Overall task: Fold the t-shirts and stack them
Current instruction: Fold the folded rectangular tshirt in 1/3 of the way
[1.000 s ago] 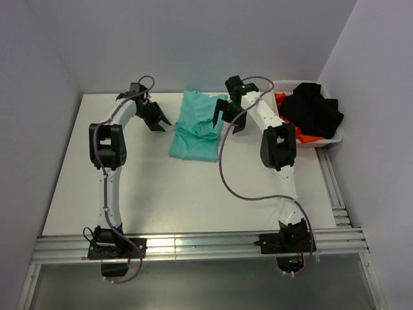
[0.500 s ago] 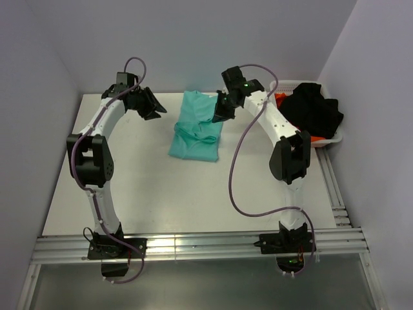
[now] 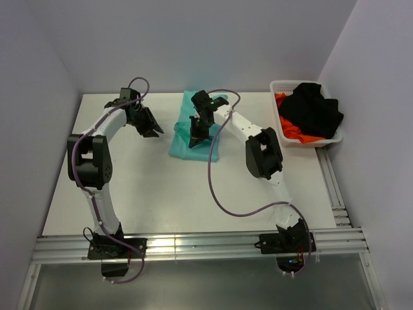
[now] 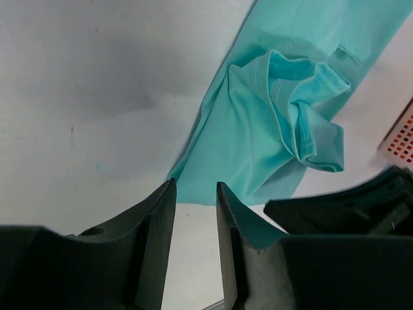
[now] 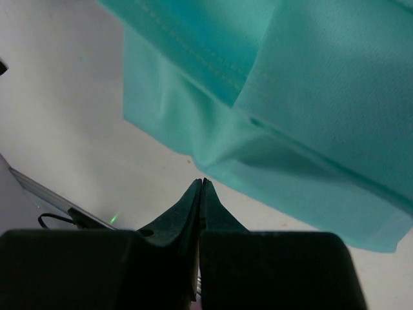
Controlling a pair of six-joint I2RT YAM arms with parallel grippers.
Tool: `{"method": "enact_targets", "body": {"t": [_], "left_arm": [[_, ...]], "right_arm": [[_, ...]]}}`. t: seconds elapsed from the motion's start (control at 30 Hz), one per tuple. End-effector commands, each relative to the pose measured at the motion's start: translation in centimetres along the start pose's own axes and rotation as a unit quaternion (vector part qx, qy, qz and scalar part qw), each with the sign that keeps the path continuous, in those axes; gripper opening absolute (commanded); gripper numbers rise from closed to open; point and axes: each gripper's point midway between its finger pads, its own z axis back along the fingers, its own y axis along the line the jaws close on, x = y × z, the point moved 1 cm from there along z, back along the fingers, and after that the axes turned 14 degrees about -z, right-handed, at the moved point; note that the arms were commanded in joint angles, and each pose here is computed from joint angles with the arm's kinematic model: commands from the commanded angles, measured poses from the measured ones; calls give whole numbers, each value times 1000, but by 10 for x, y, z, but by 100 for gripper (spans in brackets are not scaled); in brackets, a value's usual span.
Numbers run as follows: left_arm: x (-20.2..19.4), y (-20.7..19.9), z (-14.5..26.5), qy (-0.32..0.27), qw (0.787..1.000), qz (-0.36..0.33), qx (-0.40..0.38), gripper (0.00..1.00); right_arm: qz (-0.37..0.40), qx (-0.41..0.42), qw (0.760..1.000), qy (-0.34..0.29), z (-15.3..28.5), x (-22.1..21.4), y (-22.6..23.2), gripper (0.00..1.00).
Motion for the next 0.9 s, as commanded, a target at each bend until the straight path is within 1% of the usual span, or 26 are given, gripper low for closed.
{"method": "enact_targets", "body": {"t": [0.0,0.17,0.33,0.53,0.7,0.8,0.87], "left_arm": [[9,-12,26,-36,999,-35,-2,37],[4,-6,28,-32,999,-40,7,36],[0,0,24,-22,999,-39,12,35],[3,8,24,-22,999,-33,12,34],[1,13,20,-15,999,-27,10,33],[-1,13,18,-13,1000,-24,7,32],[-2,11,16,-11,1000,-21,0,32]], "right_arm": [[0,31,999,-27,16,21,19,0],[-11,28,999,-30,7,30,15,0],[-32,9,999,-35,-6,45,-2,0],[-65,4,996,-59,-7,79,-20,0],[-98,21,989,-107,3,120,-31,0],[-115,44,979,-160,21,155,-30,0],[-119,79,969,-201,37,179,-17,0]]}}
